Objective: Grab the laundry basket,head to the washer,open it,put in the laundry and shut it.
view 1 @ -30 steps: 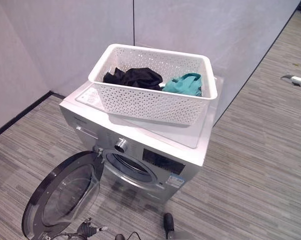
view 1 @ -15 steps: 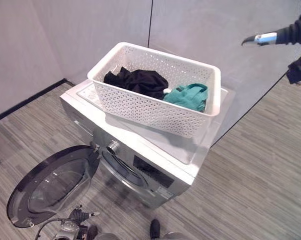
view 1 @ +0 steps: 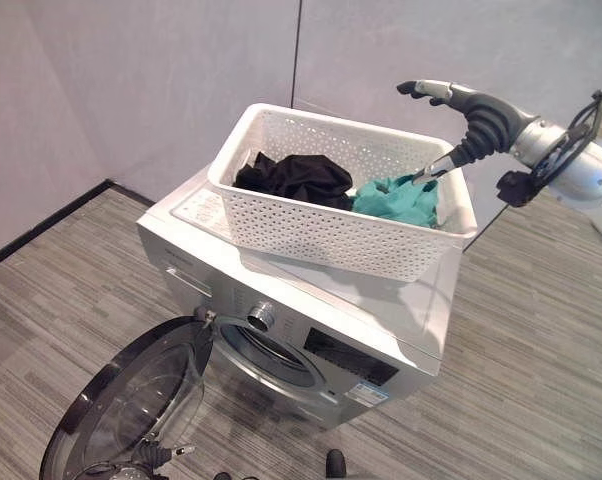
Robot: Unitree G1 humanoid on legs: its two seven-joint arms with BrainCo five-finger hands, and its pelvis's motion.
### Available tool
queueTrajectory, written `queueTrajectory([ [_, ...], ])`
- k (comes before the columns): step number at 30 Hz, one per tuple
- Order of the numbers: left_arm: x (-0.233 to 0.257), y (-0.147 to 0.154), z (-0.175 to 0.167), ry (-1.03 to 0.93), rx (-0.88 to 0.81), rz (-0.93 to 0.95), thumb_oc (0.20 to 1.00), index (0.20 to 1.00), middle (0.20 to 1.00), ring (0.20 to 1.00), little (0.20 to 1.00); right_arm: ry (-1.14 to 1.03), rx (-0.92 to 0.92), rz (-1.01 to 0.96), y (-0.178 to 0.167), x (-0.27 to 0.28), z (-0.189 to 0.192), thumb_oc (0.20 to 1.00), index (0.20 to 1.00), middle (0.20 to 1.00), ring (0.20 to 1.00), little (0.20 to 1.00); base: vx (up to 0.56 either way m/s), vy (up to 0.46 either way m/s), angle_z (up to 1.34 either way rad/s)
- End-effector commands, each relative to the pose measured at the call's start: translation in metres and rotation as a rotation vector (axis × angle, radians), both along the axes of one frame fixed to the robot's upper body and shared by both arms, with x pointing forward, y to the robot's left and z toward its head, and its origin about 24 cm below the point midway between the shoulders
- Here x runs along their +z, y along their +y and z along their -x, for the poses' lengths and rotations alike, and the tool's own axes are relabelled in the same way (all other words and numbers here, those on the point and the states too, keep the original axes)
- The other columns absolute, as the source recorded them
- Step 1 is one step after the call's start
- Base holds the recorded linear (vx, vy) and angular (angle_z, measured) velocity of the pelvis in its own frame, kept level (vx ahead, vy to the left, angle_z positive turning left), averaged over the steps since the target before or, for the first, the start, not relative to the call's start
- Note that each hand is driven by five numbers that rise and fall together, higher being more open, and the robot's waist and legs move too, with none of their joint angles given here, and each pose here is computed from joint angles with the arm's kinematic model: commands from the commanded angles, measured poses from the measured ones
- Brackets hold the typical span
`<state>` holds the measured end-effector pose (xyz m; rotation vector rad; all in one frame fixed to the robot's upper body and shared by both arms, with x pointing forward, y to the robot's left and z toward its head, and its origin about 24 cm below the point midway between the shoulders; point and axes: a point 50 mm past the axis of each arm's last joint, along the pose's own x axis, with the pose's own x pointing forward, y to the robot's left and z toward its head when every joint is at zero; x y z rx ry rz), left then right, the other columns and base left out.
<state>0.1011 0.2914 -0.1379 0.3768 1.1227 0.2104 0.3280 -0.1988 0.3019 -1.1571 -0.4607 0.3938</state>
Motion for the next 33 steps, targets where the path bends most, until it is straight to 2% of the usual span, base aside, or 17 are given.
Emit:
queueTrajectory([
  [1, -0.001, -0.001, -0.004, 0.012, -0.02, 0.017, 1.0, 1.0, 1.0, 1.0, 1.0, -0.037, -0.079, -0.011, -0.013, 0.027, -0.006, 1.0, 1.0, 1.0, 1.0, 1.0, -0.02, 0.0, 0.1],
  [11, -0.006, -0.016, -0.006, 0.006, -0.021, 0.091, 1.0, 1.0, 1.0, 1.0, 1.0, 0.047, -0.103, 0.138, 0.002, 0.02, -0.023, 1.0, 1.0, 1.0, 1.0, 1.0, -0.04, -0.013, 0.17],
  [19, -0.005, -0.015, -0.01, -0.015, 0.025, 0.093, 1.0, 1.0, 1.0, 1.0, 1.0, 0.046, -0.093, 0.119, 0.016, 0.019, -0.035, 1.0, 1.0, 1.0, 1.0, 1.0, -0.02, -0.017, 0.1],
  [24, -0.003, -0.015, -0.018, -0.028, 0.003, 0.08, 1.0, 1.0, 1.0, 1.0, 1.0, 0.069, -0.162, 0.199, 0.017, 0.009, -0.05, 1.0, 1.0, 1.0, 1.0, 1.0, -0.03, -0.02, 0.11],
  [27, -0.001, -0.019, -0.025, -0.042, -0.027, 0.08, 1.0, 1.0, 1.0, 1.0, 1.0, 0.099, -0.218, 0.231, 0.012, 0.001, -0.058, 1.0, 1.0, 1.0, 1.0, 1.0, -0.01, -0.022, 0.17],
  [29, 0.0, -0.029, -0.037, -0.065, -0.084, 0.097, 1.0, 1.0, 1.0, 1.0, 1.0, 0.195, -0.295, 0.291, 0.003, -0.024, -0.069, 1.0, 1.0, 1.0, 1.0, 1.0, -0.01, -0.038, 0.17],
  [33, 0.002, -0.046, -0.049, -0.11, -0.146, 0.141, 1.0, 1.0, 1.0, 1.0, 1.0, 0.334, -0.285, 0.346, 0.003, -0.058, -0.07, 1.0, 1.0, 1.0, 1.0, 1.0, 0.0, -0.034, 0.13],
])
